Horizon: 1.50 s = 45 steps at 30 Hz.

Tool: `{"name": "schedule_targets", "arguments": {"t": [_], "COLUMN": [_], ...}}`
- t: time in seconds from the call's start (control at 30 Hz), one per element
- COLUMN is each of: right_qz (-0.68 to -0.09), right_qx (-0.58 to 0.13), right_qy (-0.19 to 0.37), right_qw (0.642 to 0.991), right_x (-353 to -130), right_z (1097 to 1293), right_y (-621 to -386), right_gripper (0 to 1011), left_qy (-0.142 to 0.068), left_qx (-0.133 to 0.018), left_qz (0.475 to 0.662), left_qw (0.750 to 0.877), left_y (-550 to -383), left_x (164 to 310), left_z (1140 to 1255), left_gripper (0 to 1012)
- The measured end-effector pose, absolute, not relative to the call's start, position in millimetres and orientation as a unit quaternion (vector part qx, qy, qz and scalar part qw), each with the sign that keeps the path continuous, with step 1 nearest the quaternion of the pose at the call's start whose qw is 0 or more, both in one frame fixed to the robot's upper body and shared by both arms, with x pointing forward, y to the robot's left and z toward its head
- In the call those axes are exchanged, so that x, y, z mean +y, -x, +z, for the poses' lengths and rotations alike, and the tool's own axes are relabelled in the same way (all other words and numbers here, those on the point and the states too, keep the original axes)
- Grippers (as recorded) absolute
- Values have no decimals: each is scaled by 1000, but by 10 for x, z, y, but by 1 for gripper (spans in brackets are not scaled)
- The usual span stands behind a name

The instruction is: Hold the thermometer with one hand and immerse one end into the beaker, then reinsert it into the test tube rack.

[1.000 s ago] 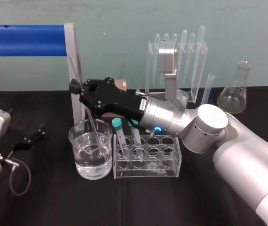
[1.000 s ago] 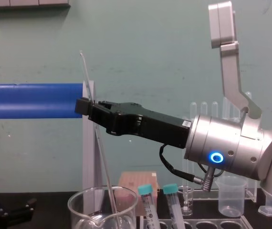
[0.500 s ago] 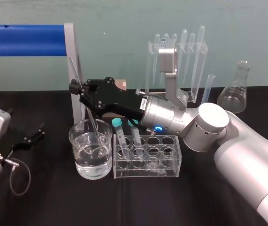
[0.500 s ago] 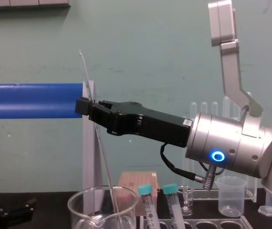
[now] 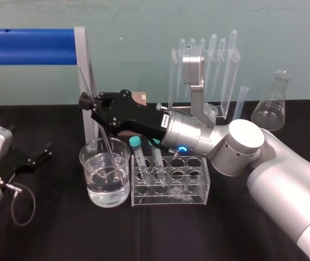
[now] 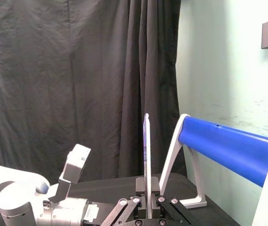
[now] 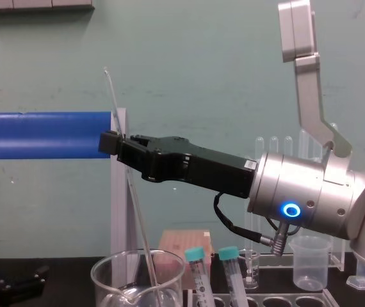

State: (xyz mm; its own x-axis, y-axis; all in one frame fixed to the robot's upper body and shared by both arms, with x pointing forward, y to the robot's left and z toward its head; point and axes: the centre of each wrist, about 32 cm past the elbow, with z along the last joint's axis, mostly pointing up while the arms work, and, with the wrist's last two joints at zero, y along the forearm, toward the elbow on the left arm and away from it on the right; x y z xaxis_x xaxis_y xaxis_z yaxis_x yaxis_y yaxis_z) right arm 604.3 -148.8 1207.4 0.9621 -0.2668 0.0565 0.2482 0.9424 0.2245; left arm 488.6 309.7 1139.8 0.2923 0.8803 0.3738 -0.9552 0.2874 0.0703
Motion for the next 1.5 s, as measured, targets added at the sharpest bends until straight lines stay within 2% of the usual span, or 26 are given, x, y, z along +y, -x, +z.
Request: {"name": "schedule_targets", "arguments": {"t": [1.5], "right_qz": [-131], "right_qx": [-35], "right_qy": [-114], "right_qw": [984], "right_x": [-1449], "right_z": [12026], "right_y": [-6091], "right_gripper": [56], "left_qy": [-141], "left_qx": [-132], "left_qz": [580], "left_qw": [791], "left_y": [-4886], "left_x": [3097], "left_z": [11398], "left_gripper": [1008]}}
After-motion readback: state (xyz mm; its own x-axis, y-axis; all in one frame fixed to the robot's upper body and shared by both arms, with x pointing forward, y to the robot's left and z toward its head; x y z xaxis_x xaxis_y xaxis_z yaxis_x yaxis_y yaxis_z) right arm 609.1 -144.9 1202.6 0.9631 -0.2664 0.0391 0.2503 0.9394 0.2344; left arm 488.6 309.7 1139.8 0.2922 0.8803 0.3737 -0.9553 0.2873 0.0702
